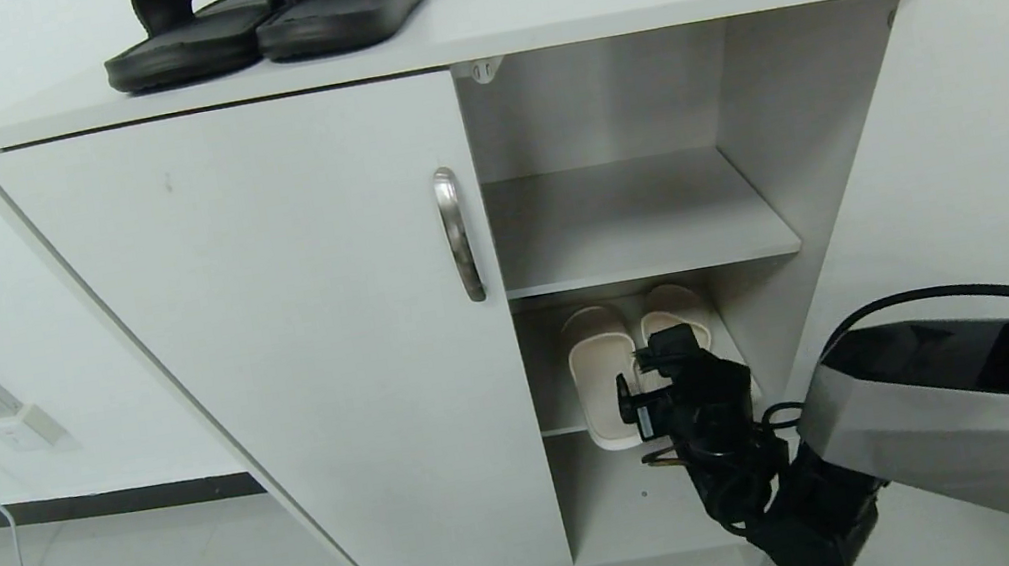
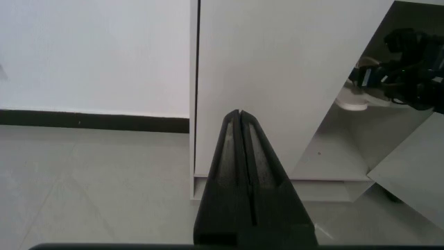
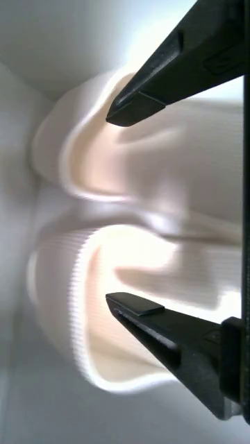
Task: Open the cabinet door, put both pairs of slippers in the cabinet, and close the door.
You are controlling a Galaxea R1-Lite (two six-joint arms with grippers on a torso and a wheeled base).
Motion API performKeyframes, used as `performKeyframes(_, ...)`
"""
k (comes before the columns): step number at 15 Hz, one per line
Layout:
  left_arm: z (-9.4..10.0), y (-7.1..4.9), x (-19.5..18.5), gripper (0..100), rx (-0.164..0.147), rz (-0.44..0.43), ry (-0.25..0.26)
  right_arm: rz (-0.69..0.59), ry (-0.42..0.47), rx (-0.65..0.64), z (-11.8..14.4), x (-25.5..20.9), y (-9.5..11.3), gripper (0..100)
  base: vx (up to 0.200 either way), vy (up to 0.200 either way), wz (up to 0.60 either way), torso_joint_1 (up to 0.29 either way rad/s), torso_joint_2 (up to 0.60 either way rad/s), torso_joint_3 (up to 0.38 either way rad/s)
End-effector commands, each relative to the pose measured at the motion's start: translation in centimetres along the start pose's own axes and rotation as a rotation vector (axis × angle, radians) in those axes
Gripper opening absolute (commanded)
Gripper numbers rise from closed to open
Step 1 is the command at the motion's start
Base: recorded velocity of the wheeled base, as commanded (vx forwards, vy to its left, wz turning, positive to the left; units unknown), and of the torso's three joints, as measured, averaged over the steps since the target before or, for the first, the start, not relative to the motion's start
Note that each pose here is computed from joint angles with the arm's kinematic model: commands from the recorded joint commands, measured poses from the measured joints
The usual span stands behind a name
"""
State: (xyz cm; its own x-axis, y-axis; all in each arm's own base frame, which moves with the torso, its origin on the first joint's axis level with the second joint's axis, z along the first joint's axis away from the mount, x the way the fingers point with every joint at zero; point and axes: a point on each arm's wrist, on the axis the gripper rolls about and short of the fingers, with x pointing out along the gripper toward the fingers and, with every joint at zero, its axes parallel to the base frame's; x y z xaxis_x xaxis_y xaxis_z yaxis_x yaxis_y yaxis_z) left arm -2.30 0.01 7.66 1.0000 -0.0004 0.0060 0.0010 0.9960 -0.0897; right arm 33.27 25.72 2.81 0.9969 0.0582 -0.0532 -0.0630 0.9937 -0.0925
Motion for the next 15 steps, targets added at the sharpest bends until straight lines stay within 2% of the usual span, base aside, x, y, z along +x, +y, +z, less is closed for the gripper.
performKeyframes(1,0.00,0.00,0.01,0,-0.001,0.001,0.001,0.030,-0.013,0.012,0.87,-2.53,-0.43,100,0.000,0.000,0.00,0.000,0.00,0.000)
performKeyframes(5,0.00,0.00,0.01,0,0.001,0.001,0.001,0.029,-0.008,0.028,0.75,-2.57,-0.45,100,0.000,0.000,0.00,0.000,0.00,0.000)
performKeyframes(13,0.00,0.00,0.01,0,0.002,-0.001,0.001,0.031,-0.004,0.022,0.60,-2.59,-0.38,100,-0.200,0.000,0.00,0.002,0.00,0.002)
performKeyframes(15,-0.04,0.00,0.02,0,0.007,-0.001,0.003,0.031,-0.004,0.022,0.60,-2.59,-0.38,100,0.000,0.000,0.00,0.000,0.00,0.000)
